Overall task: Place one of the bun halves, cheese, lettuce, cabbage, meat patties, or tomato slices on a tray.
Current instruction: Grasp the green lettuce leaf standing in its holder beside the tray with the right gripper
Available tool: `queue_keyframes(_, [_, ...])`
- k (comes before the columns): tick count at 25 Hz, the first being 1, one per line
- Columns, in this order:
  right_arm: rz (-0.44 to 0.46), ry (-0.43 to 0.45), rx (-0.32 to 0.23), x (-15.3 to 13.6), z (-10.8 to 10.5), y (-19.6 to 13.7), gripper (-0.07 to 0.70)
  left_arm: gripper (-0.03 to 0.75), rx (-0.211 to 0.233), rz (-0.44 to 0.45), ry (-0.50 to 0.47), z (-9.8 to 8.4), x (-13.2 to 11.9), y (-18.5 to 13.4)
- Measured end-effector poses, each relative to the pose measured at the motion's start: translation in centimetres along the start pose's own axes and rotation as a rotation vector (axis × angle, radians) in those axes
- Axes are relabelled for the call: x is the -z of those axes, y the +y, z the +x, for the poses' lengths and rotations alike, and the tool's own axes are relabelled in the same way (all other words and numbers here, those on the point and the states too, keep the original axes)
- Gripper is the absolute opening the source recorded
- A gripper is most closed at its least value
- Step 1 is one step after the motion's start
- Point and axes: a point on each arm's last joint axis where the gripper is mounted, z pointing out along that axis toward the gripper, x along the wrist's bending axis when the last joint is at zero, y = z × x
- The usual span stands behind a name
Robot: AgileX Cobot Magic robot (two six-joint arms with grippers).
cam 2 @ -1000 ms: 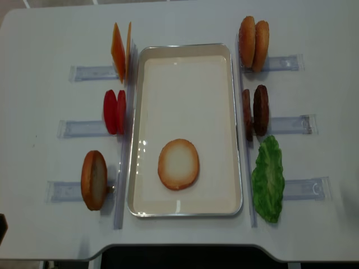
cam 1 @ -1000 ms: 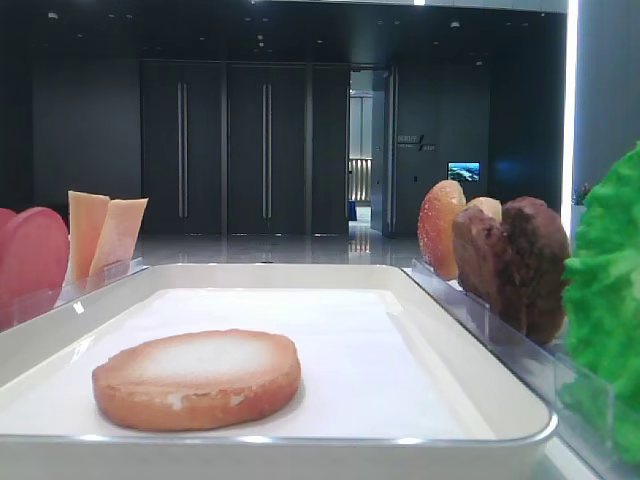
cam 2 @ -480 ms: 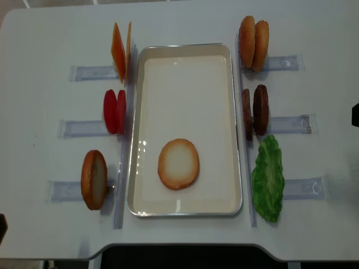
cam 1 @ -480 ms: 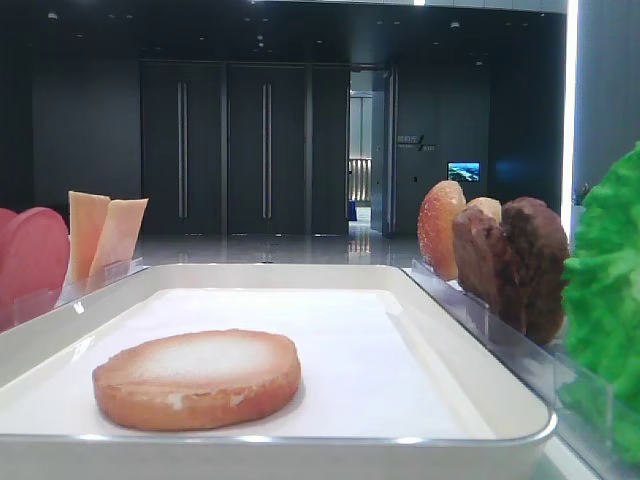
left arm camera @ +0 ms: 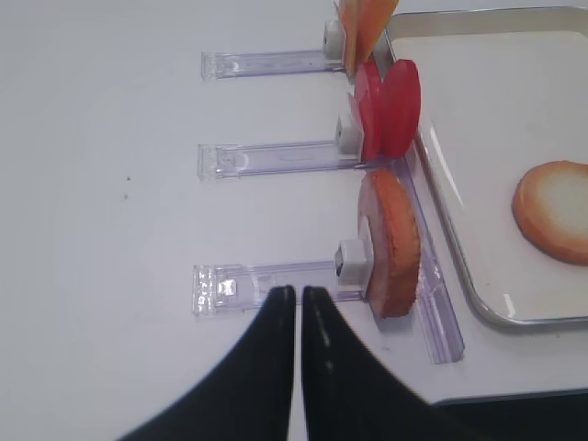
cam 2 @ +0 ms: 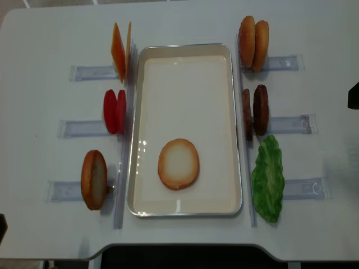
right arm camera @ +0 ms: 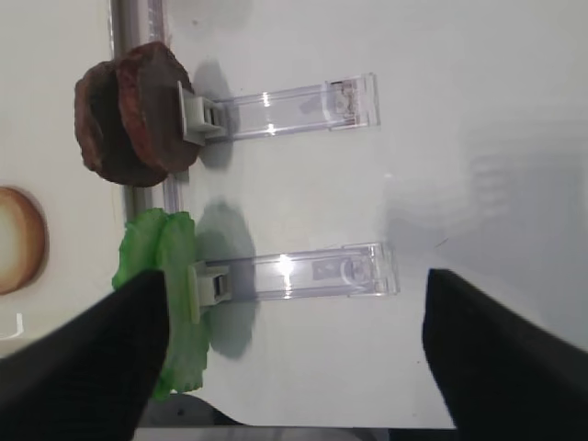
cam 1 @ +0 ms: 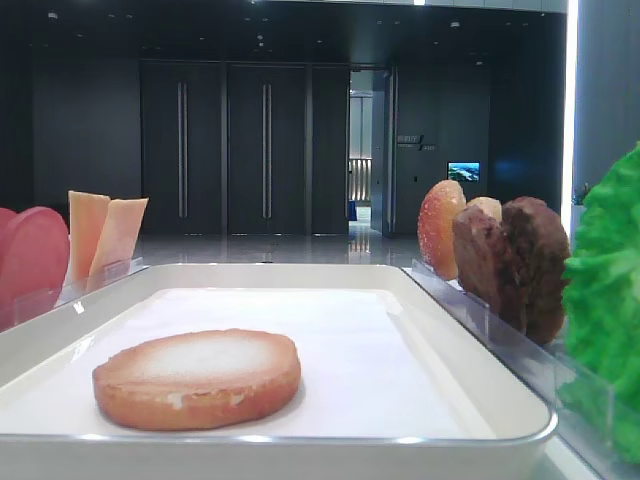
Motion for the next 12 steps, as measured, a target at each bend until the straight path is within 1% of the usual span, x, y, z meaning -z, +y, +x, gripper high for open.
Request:
queue_keyframes(1, [0.001, 0.000, -0.008, 0.0, 0.0, 0.0, 0.541, 0.013, 0.000, 0.000, 0.000, 0.0, 0.0, 0.0])
queue_keyframes(4, [0.013, 0.013, -0.001, -0.2, 0.8, -0.2, 0.541, 0.013, 0.000, 0.000, 0.000, 0.0, 0.0, 0.0])
queue_keyframes(8, [0.047, 0.040, 0.032, -0.4, 2.8, -1.0, 0.541, 0.013, 0.000, 0.000, 0.000, 0.0, 0.0, 0.0])
queue_keyframes(10, [0.062, 0.032, 0.061, -0.6, 3.8, -1.5, 0.541, 0.013, 0.000, 0.000, 0.000, 0.0, 0.0, 0.0])
queue_keyframes(12, [0.069, 0.017, 0.070, -0.7, 4.6, -2.0, 0.541, 0.013, 0.000, 0.000, 0.000, 0.0, 0.0, 0.0])
